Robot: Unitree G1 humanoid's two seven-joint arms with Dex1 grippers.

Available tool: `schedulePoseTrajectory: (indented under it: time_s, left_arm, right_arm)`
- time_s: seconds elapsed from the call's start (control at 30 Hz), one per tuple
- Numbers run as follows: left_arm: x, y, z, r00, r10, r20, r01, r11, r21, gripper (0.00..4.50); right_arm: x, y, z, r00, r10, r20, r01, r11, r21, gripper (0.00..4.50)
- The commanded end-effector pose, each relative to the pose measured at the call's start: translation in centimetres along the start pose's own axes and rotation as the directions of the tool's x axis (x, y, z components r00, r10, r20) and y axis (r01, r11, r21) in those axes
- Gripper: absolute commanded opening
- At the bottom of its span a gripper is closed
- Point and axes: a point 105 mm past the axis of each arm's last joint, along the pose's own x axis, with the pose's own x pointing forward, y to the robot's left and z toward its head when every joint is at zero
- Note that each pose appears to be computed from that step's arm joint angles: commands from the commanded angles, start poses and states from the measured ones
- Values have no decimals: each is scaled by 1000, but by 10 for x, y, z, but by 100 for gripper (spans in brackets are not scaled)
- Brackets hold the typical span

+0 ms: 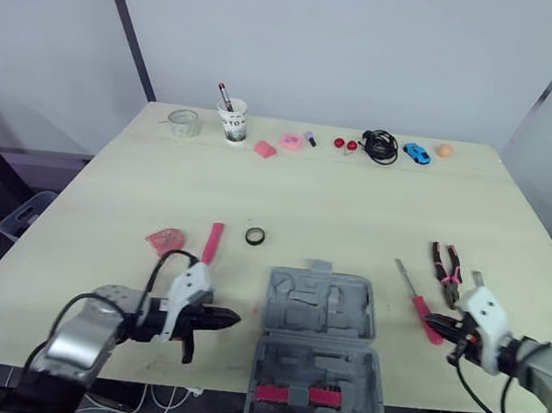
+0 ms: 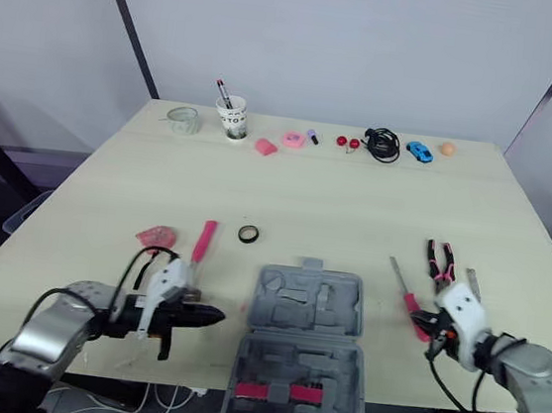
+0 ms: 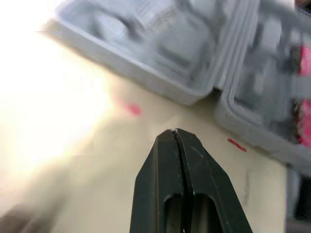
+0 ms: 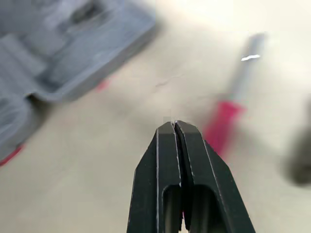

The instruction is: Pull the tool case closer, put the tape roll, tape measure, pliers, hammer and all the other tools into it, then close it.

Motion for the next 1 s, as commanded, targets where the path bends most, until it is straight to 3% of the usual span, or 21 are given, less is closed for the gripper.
schedulePoseTrajectory:
  time_s: [0.03, 0.17, 0.3, 0.4, 0.5, 0.53, 0.57, 0.67, 0.7, 0.77, 0.8, 0.87, 1.0]
  left_arm:
    - [-22, 11, 30, 977, 132, 167, -137, 990, 18, 0]
    - [-45, 21, 37, 925, 262, 276, -265, 964, -26, 0]
    - [-63, 24, 27, 901, 337, 274, -336, 940, -51, 0]
    - [-84, 28, 11, 861, 433, 267, -418, 902, -113, 0]
    - [-99, 28, -7, 842, 489, 229, -470, 872, -135, 86]
    - [-106, 29, -14, 831, 513, 216, -492, 858, -143, 151]
    - [-110, 29, -18, 824, 528, 208, -507, 849, -148, 166]
    - [-126, 27, -36, 796, 579, 173, -552, 814, -182, 285]
    - [-131, 26, -43, 789, 594, 158, -566, 802, -191, 328]
    - [-139, 24, -53, 778, 616, 128, -587, 784, -201, 353]
    - [-142, 23, -56, 774, 621, 123, -593, 779, -204, 406]
    - [-144, 22, -59, 773, 624, 115, -597, 776, -202, 443]
    - [-143, 22, -60, 775, 621, 118, -594, 779, -201, 443]
  right_arm:
    - [-21, -17, 12, 981, -120, 151, 122, 993, -3, 4]
    - [-41, -26, 10, 941, -230, 246, 211, 972, 104, 4]
    - [-54, -22, -2, 938, -246, 246, 222, 968, 121, 4]
    - [-69, -21, -14, 935, -267, 232, 238, 961, 143, 71]
    - [-84, -21, -26, 934, -285, 214, 255, 954, 160, 212]
    - [-91, -20, -31, 938, -285, 200, 255, 954, 160, 282]
    - [-94, -19, -35, 940, -282, 191, 254, 954, 159, 302]
    - [-108, -17, -43, 945, -276, 174, 246, 953, 176, 432]
    - [-111, -17, -43, 944, -277, 177, 244, 951, 190, 450]
    - [-117, -14, -42, 946, -271, 180, 232, 950, 210, 450]
    - [-119, -12, -42, 947, -266, 178, 227, 950, 214, 450]
    - [-122, -9, -43, 951, -261, 168, 222, 951, 217, 450]
    - [-116, 0, -33, 956, -240, 171, 197, 952, 232, 450]
